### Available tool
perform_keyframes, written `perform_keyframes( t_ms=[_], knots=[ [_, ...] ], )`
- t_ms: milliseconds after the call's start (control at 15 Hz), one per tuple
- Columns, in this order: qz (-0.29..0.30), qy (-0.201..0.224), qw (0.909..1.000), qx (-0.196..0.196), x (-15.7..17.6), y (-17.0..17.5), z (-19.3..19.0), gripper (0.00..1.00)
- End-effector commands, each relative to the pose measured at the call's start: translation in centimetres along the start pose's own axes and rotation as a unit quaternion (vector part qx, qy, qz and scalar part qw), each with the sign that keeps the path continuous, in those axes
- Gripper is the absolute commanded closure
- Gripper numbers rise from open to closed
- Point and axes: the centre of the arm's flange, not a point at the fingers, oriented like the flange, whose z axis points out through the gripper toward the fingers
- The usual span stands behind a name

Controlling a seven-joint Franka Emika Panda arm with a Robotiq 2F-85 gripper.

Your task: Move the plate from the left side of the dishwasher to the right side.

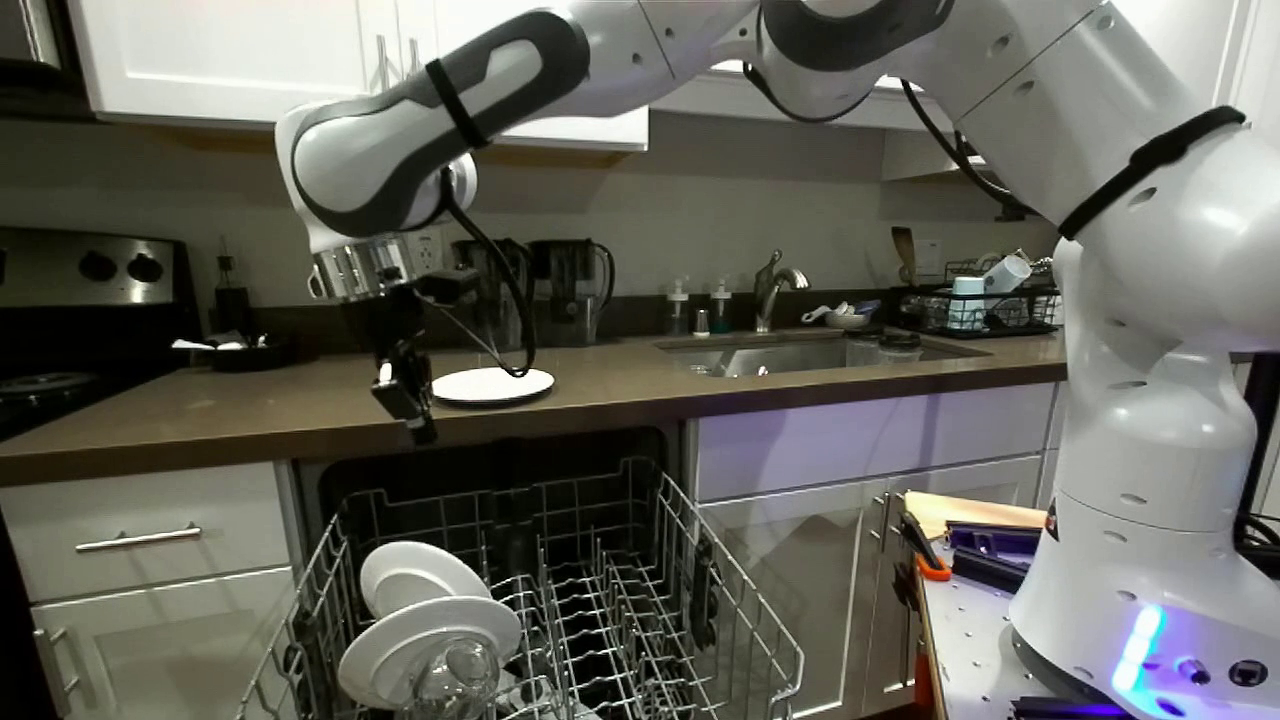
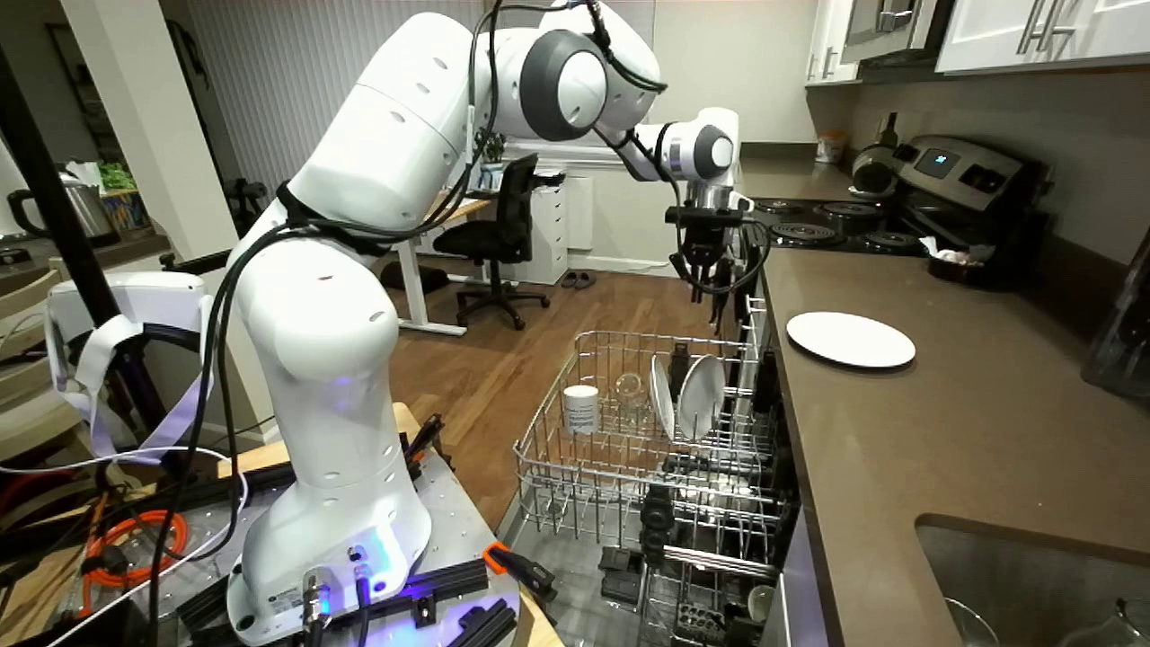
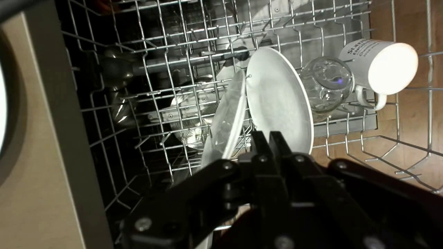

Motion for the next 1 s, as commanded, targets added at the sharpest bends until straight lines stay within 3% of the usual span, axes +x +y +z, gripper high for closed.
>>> perform_keyframes(
  t_ms=[0, 67, 467, 733, 933],
  knots=[
    [0.005, -0.003, 0.9999, -0.01, -2.0, -0.5, -1.2, 0.81],
    [0.008, 0.002, 0.9999, -0.01, -2.1, -0.7, -1.2, 0.65],
    [0.013, 0.009, 0.9999, 0.004, -1.3, -2.1, 1.7, 0.29],
    [0.048, 0.059, 0.9971, -0.01, 1.0, -3.8, 6.2, 0.03],
    [0.076, 0.092, 0.9929, -0.009, 2.7, -4.2, 9.6, 0.0]
  ],
)
